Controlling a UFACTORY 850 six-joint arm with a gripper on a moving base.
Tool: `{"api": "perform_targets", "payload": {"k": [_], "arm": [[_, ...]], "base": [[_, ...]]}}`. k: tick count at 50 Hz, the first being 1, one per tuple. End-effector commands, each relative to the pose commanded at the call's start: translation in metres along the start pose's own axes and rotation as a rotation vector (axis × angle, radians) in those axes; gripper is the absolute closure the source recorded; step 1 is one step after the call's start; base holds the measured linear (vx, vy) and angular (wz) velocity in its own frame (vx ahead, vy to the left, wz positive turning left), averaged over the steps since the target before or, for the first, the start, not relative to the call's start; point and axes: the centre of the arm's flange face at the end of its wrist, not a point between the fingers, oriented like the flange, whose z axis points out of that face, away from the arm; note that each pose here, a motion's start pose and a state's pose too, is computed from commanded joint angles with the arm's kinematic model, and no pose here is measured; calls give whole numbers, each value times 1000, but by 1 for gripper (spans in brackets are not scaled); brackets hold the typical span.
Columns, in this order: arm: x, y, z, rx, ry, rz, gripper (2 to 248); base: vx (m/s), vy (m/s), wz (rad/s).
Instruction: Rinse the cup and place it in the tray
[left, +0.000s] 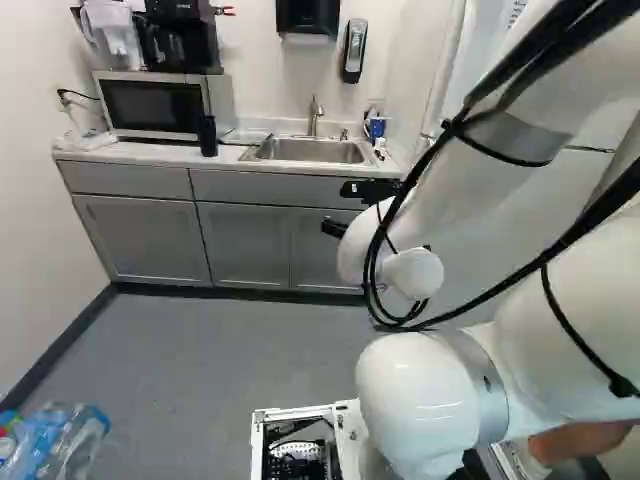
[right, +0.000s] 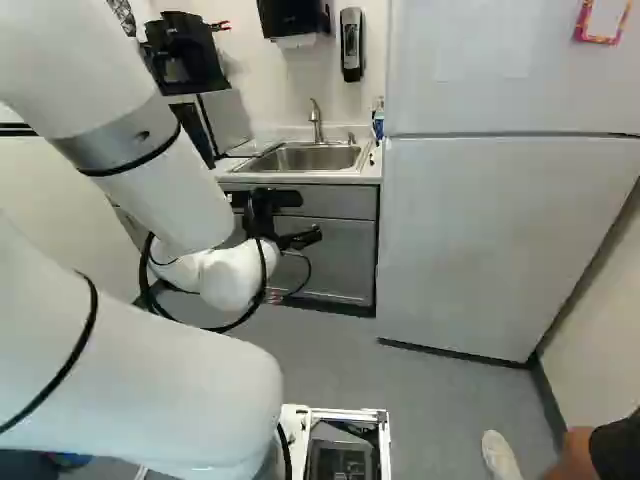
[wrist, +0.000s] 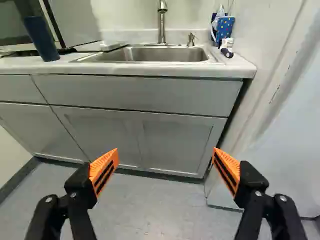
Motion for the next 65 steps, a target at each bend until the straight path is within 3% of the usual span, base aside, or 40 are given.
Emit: {"api": "perform_targets", "payload": {"k": [40, 65], "arm": [[1, 0, 2, -2, -1, 1, 3], [27, 3, 11, -9, 58, 3, 3]], "base": [[0, 0, 0], [0, 0, 0]]}}
